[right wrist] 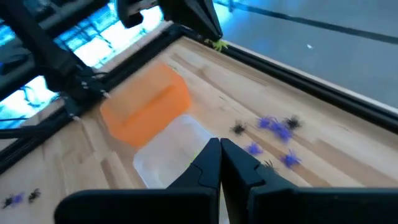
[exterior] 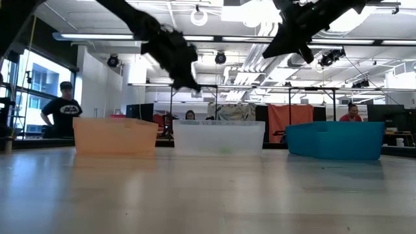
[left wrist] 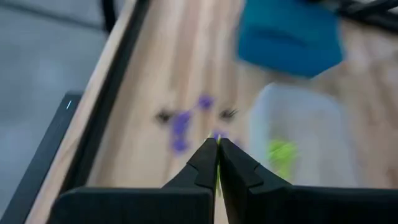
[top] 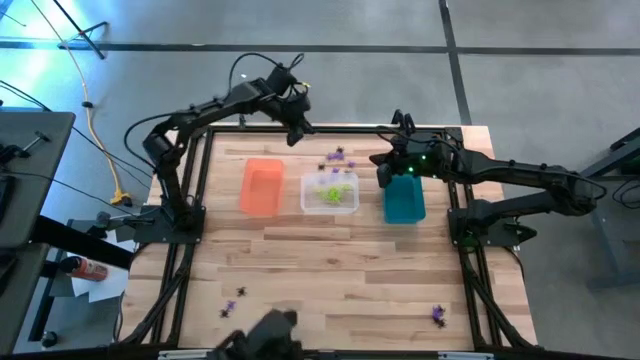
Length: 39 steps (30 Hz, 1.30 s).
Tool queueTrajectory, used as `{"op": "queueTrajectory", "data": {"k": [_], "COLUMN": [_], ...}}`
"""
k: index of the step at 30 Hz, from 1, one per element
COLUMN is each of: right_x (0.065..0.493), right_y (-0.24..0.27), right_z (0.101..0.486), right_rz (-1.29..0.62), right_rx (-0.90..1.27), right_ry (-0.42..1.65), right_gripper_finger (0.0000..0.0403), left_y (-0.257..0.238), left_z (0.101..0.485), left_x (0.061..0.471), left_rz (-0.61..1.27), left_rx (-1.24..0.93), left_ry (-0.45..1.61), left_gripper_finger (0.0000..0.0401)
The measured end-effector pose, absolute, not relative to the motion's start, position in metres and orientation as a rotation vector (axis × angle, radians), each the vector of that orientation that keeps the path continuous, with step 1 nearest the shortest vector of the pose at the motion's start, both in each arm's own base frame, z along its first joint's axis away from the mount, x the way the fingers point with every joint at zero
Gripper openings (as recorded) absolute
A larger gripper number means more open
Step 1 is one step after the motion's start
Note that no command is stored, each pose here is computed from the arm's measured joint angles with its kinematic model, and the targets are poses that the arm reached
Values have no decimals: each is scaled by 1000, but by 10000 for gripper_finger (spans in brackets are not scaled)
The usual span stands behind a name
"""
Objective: Sort Halloween decoration
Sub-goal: Put the green spider toy into the transparent bin
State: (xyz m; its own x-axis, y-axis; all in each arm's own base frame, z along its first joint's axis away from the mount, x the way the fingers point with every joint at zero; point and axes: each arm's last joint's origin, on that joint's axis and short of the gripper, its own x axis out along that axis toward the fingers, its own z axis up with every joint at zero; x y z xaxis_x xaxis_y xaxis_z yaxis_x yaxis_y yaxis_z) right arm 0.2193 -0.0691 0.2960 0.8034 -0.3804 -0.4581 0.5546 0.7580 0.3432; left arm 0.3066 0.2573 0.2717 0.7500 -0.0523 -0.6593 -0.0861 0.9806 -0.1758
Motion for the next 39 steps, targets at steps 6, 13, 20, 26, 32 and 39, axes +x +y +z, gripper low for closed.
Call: {"op": "queueTrajectory", "data": {"k": [6, 13, 20, 26, 32, 39], "right_x": [225, 230, 230, 230, 237, 243], "right_y": [-68, -64, -65, -64, -55, -56], "right_z": [305, 317, 318, 318, 309, 303], "right_rz": [-384, -183, -175, -128, -38, -49], "right_rx": [421, 323, 265, 281, 291, 279], "right_ry": [306, 213, 215, 217, 280, 305], "right_gripper_finger": [0, 0, 0, 0, 0, 0], "left_y": [186, 108, 66, 59, 67, 71], "left_z": [305, 288, 256, 253, 255, 259], "left_x": [333, 325, 322, 326, 325, 331], "left_rz": [-150, -138, -5, -17, -11, 83], "left_rx": [-130, -222, -217, -251, -235, -133], "left_ry": [578, 327, 316, 324, 309, 517], "left_gripper_finger": [0, 0, 0, 0, 0, 0]}}
